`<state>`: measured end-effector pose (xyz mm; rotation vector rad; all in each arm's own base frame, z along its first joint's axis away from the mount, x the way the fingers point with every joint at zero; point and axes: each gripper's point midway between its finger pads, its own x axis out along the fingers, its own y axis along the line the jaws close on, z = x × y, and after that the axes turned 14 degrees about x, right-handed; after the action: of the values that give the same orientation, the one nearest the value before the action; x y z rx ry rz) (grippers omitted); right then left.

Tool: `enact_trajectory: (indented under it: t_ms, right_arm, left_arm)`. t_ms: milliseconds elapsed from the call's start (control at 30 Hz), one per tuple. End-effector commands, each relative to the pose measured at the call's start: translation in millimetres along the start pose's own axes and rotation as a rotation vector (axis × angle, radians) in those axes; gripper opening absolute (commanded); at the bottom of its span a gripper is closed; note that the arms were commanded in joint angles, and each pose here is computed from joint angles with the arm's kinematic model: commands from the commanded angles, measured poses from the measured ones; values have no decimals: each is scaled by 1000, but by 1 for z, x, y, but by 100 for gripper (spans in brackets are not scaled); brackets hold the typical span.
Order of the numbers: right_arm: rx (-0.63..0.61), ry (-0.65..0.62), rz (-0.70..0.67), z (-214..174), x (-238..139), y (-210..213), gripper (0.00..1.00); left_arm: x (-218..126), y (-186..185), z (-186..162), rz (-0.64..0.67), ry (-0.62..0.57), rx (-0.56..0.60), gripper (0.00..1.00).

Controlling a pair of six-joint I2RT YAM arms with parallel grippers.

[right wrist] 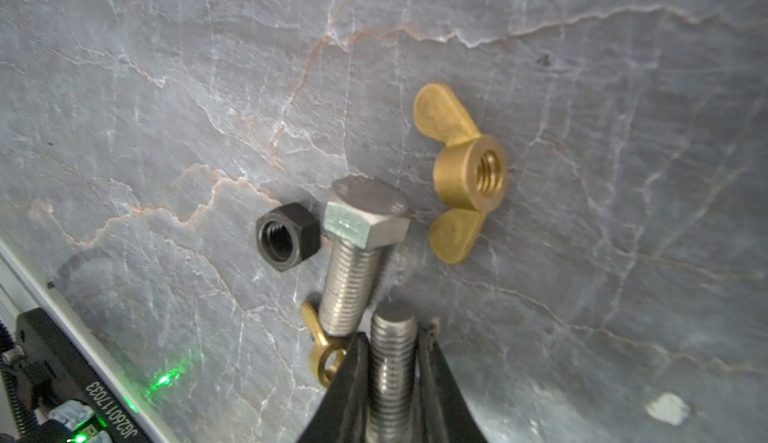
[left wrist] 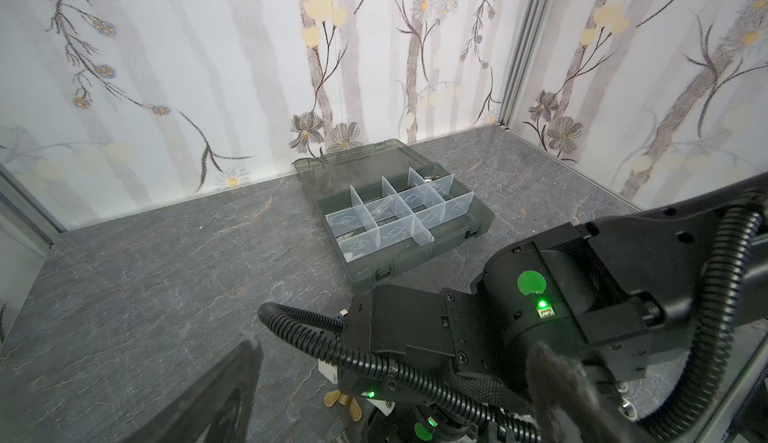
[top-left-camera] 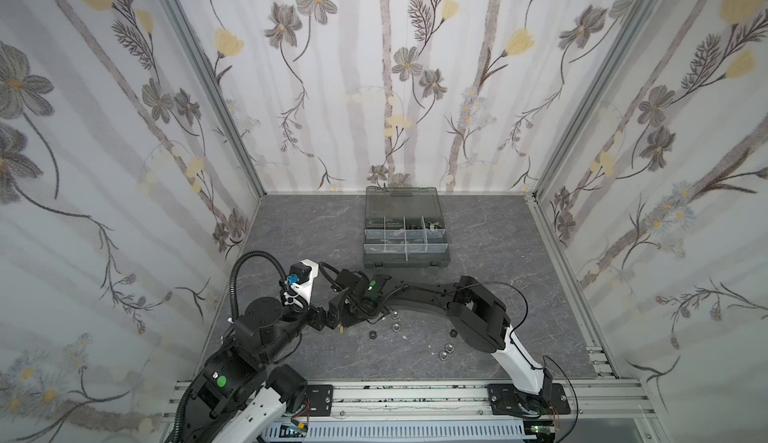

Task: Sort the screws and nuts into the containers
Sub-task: 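Carry the steel bolt with the right gripper toward the organizer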

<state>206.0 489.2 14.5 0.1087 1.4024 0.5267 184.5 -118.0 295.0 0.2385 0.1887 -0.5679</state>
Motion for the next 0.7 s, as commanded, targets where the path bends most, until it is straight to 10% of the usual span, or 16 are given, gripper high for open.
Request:
enact_trajectory:
  t_ms: [0, 667]
  right_arm:
    - [-44, 69, -343, -24, -2, -82, 25]
    - [-60, 54, -520, -22, -27, -143, 29]
  left_arm:
    - [1, 1, 7, 5, -29, 4, 100]
    - [2, 2, 5, 8, -21, 4, 100]
